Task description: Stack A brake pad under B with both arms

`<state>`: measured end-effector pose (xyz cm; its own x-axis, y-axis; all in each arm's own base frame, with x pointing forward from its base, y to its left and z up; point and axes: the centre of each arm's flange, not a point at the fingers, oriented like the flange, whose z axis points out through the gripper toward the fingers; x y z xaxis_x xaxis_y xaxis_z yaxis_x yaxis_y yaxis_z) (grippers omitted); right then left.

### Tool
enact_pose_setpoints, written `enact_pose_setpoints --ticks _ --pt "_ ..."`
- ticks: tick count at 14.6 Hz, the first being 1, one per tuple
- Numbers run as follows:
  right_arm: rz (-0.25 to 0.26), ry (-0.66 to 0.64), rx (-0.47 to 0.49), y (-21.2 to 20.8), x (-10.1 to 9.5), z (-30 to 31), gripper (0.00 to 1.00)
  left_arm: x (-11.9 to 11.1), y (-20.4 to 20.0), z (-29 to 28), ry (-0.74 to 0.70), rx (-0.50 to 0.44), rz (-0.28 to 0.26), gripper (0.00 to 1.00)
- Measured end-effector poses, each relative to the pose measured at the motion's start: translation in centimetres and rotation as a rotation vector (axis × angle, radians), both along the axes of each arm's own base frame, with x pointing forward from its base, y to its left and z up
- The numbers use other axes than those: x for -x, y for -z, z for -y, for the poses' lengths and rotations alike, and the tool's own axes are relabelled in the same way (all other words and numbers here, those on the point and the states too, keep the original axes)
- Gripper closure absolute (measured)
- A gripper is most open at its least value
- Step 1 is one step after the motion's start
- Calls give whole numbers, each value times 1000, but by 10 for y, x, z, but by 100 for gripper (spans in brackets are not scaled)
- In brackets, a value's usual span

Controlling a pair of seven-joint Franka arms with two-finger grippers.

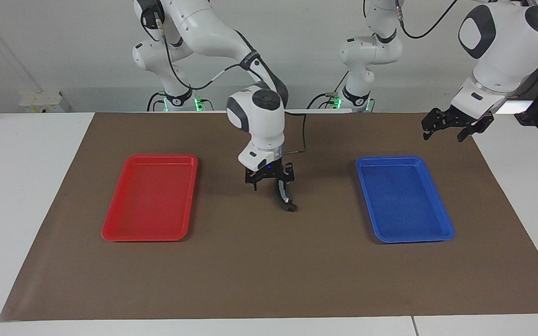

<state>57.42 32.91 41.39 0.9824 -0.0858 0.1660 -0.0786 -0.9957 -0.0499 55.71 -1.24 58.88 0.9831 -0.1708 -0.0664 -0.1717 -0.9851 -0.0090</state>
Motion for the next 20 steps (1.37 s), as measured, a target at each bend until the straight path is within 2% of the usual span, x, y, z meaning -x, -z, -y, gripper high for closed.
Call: enact_pose_setpoints --ticks 3,6,9,12,14,18,20 --pt "25 54 5 -60 -20 85 0 0 0 0 4 1 0 0" --pt "38 93 18 -88 -33 156 0 0 0 0 5 1 0 0" --pt "3 74 55 -107 -34 227 0 0 0 0 5 2 -1 0" --pt "-60 69 80 -139 -17 277 0 0 0 0 4 2 -2 0" --pt "-90 64 88 -170 2 301 0 0 0 -1 3 2 -2 0" --pt "-140 70 91 -215 46 310 0 0 1 -1 3 2 -2 0" --pt "-140 64 92 -219 50 306 0 0 1 -1 3 2 -2 0"
